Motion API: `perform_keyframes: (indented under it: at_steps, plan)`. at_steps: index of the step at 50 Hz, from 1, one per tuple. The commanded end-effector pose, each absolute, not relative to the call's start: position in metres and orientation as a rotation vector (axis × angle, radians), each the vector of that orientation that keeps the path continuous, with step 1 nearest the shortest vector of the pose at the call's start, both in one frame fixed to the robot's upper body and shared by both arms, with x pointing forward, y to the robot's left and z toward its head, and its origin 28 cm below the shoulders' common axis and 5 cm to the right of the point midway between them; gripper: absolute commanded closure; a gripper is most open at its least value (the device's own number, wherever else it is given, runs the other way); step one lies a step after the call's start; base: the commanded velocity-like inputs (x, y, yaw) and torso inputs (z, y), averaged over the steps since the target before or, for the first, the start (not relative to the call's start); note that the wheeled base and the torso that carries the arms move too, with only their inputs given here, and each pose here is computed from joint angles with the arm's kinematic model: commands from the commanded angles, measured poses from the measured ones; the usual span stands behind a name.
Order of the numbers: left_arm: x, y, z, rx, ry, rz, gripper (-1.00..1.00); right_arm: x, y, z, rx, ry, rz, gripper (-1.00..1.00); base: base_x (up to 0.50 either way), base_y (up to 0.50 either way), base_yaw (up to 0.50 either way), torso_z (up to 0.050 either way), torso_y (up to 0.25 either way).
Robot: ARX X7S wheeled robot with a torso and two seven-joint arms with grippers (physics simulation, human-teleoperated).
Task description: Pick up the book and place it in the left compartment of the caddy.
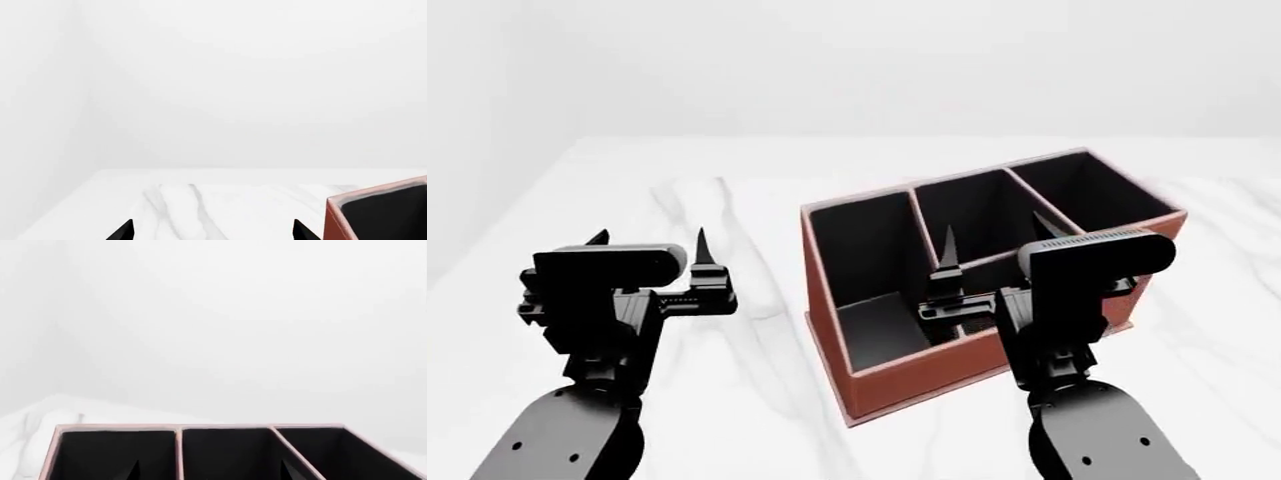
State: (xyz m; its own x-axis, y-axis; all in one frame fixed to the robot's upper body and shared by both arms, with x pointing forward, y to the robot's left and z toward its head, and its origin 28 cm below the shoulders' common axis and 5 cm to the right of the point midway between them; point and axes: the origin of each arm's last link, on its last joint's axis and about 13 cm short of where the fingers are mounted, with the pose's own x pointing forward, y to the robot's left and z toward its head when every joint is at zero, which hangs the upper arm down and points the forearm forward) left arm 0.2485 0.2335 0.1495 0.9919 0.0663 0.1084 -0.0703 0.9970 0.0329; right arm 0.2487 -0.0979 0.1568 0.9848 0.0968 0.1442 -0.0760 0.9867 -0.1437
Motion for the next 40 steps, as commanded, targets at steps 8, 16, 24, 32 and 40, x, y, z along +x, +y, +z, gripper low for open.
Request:
perform_keyframes:
  at_steps: [8,16,24,32,40]
  plan:
    - [0.248,0.234,0.151,0.037,-0.109,0.069,-1.0,0.249,-0.098,0.164,-0.138,-0.108,0.075,-1.0,0.0,0.0,0.0,0.0,0.0]
    - [0.246,0.236,0.153,0.043,-0.109,0.076,-1.0,0.246,-0.104,0.187,-0.203,0.062,0.061,-1.0,0.0,0.0,0.0,0.0,0.0]
    - [0.247,0.235,0.153,0.043,-0.109,0.074,-1.0,0.243,-0.132,0.226,-0.197,0.157,-0.119,-1.0,0.0,0.0,0.0,0.0,0.0]
    - [0.246,0.236,0.153,0.04,-0.11,0.076,-1.0,0.223,-0.121,0.238,-0.204,0.33,0.06,-1.0,0.0,0.0,0.0,0.0,0.0]
    - [0.245,0.237,0.152,0.038,-0.11,0.08,-1.0,0.216,-0.123,0.245,-0.193,0.38,0.08,-1.0,0.0,0.0,0.0,0.0,0.0]
